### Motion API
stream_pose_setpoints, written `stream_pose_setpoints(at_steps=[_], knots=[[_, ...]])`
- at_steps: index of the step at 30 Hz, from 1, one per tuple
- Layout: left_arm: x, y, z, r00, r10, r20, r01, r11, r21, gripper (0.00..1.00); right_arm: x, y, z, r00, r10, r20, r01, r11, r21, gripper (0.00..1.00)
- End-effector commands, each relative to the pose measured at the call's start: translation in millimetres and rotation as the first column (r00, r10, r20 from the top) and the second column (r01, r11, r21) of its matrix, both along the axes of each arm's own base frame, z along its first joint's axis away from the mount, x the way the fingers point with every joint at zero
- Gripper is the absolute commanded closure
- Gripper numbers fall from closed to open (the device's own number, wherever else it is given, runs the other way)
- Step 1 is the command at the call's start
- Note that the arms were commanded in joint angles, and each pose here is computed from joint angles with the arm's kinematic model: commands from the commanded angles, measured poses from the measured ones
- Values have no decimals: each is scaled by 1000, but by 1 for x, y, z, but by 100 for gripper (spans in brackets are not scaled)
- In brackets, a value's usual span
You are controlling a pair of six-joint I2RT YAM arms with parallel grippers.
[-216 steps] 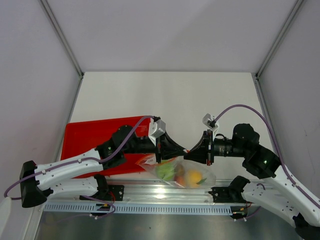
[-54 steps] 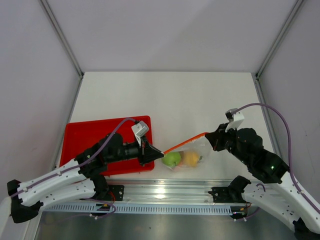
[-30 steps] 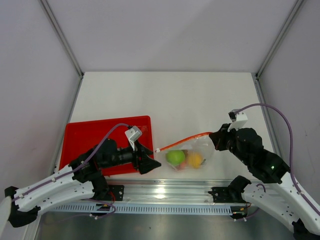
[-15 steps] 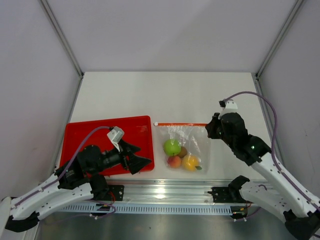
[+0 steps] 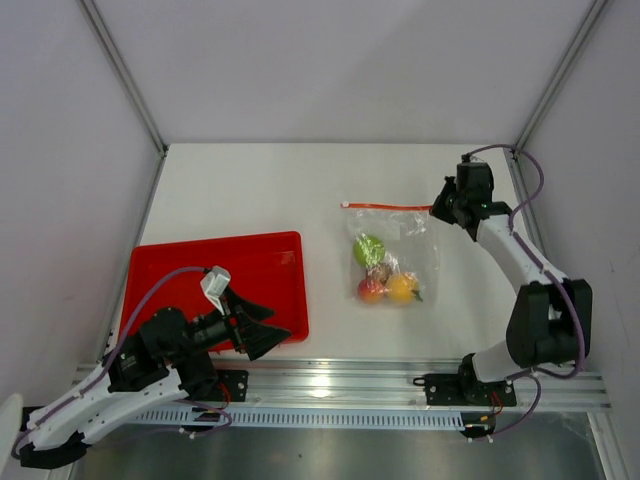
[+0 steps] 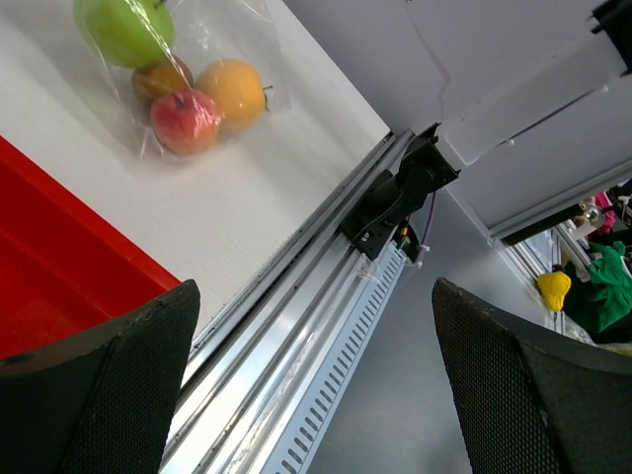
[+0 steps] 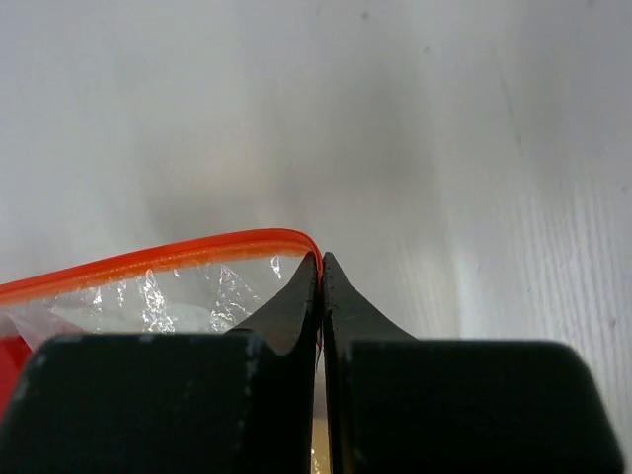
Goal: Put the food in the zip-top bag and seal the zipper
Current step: Place the zipper food storage bag at the center of the board, then reset both arms
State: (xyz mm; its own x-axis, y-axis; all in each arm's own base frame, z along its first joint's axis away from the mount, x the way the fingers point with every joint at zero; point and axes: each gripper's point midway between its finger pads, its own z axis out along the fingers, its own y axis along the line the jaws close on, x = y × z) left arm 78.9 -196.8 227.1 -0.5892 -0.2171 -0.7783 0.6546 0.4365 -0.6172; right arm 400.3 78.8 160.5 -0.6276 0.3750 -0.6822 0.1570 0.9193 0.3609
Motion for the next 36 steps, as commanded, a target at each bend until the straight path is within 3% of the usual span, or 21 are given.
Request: stream_pose_setpoints(at_steps=[1,10,17,21,23,24,27,28,32,36], knots=[[-6,8,10,1000,3,-16,-3,999,-32,1,39,-15,4,999,-39,36,38,999,37,100],[-7,19,6,999,30,-22,-31,999,-19,1,45,-54,-86,977,-153,-150,169,980,104,100],[-5,17,3,999,34,-27,-34,999,-8,1,36,-54,-111,973,-139,-184,158,983,94,100],[-3,13,-2,998,36,-46,-36,999,-6,0,38,-53,-109,973,-117,-197,136,987,88,75],[-1,10,-4,998,38,-50,-38,999,-7,0,38,-52,-96,977,-114,-178,127,990,65,53],[4,10,-4,997,63,-45,-64,998,-6,0,40,-55,-87,981,-117,-155,124,992,36,17],[11,5,-6,996,78,-43,-77,997,22,0,35,-55,-53,990,-111,-90,111,994,-3,11],[14,3,-5,996,83,-27,-82,996,33,1,31,-57,-46,990,-114,-82,113,993,-19,1],[33,-10,4,993,108,39,-110,992,68,0,2,-30,13,998,-58,33,60,996,-61,1],[66,-28,15,987,150,51,-155,980,127,1,-39,14,39,993,37,109,-27,995,-95,1]])
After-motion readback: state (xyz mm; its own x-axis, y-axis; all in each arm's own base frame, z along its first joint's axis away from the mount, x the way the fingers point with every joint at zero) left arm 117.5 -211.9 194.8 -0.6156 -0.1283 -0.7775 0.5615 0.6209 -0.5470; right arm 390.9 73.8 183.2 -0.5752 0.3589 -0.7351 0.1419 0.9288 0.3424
